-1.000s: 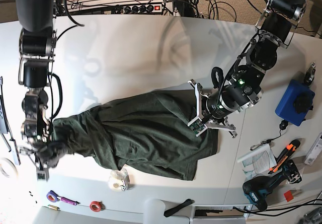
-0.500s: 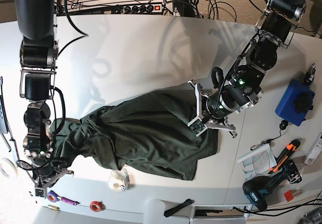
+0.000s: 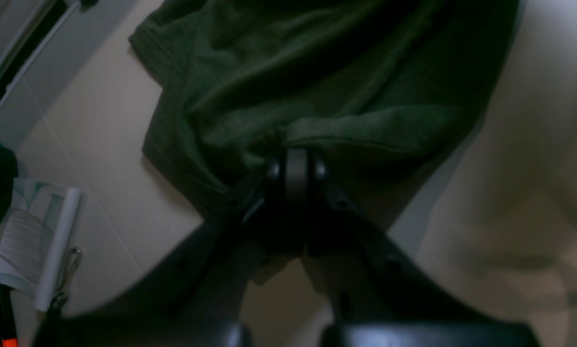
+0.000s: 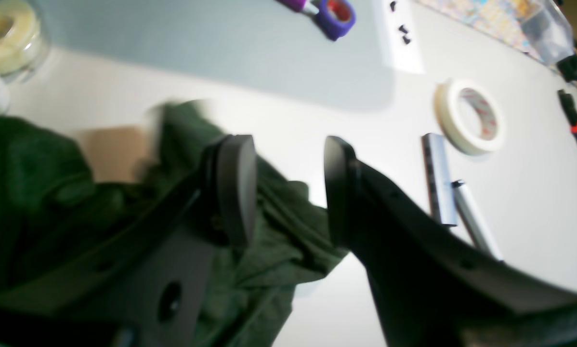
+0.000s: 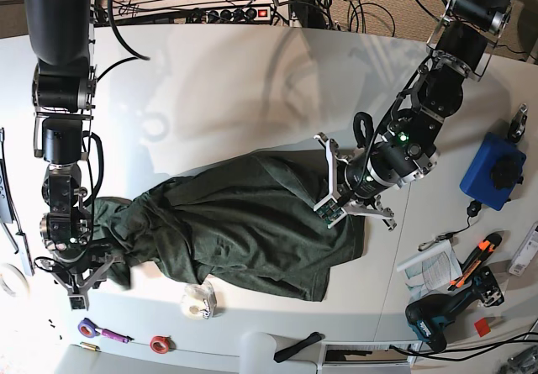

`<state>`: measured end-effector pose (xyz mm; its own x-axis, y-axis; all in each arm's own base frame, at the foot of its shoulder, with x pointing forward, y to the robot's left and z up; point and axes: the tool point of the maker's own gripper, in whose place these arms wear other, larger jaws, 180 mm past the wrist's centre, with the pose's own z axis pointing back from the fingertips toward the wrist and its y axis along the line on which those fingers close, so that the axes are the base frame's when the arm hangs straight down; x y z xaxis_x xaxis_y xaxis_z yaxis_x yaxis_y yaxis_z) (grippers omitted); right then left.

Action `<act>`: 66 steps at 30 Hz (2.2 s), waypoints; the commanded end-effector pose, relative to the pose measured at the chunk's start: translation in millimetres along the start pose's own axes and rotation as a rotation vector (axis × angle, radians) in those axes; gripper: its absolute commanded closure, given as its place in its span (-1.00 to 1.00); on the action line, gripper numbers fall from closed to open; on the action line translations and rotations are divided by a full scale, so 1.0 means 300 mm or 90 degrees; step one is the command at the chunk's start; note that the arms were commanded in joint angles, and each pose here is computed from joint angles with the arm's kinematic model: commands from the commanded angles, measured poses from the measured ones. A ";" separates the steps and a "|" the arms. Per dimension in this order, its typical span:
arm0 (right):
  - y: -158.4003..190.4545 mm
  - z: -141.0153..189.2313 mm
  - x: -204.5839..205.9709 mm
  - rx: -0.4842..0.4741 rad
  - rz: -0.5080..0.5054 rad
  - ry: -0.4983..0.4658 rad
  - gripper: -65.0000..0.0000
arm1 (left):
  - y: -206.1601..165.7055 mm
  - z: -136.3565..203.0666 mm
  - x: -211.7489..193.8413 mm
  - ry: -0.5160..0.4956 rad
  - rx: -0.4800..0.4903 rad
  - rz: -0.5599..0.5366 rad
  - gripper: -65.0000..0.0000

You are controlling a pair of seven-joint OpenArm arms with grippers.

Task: Layout the t-shirt on the table in an organized manner, then fold the t-shirt properly
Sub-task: 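Grasp the shirt end with the right gripper beside the sleeve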

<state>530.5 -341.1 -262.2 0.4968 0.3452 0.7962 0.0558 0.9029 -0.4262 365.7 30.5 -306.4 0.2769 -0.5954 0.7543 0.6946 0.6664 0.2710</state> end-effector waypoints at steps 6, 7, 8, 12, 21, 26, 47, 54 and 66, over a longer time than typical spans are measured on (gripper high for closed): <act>-0.224 0.040 0.070 -0.153 -0.093 -0.013 0.29 | 0.032 0.012 0.052 -0.031 0.014 -0.006 1.00; -0.218 0.039 0.055 -0.140 -0.104 -0.003 0.29 | 0.032 0.012 0.052 -0.031 0.014 -0.006 1.00; -0.194 0.034 0.043 -0.106 -0.115 0.006 0.29 | 0.030 0.012 0.052 -0.031 0.012 -0.007 1.00; -0.089 0.025 -0.013 -0.005 -0.149 0.021 0.29 | 0.019 0.012 0.054 -0.033 0.001 -0.016 1.00; 0.038 0.016 -0.092 0.028 -0.136 0.022 0.29 | 0.019 0.012 0.054 -0.033 0.001 -0.016 1.00; 0.076 -0.001 -0.097 0.033 -0.133 -0.005 0.29 | 0.019 0.012 0.054 -0.033 0.000 -0.016 1.00; 0.068 -0.051 -0.052 -0.002 -0.132 -0.092 0.29 | 0.019 0.012 0.053 -0.032 0.000 -0.016 1.00; 0.152 -0.064 -0.114 0.023 -0.124 -0.055 0.29 | 0.019 0.012 0.054 -0.033 0.001 -0.016 1.00; 0.146 -0.066 -0.148 -0.028 -0.127 -0.047 0.29 | 0.020 0.012 0.052 -0.030 0.001 -0.016 1.00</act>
<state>512.7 -314.2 -356.0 0.4760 0.1681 0.8632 0.1555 0.9500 -0.2707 363.4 28.2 -307.1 0.2658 -0.6045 0.7510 0.7107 0.6492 0.2710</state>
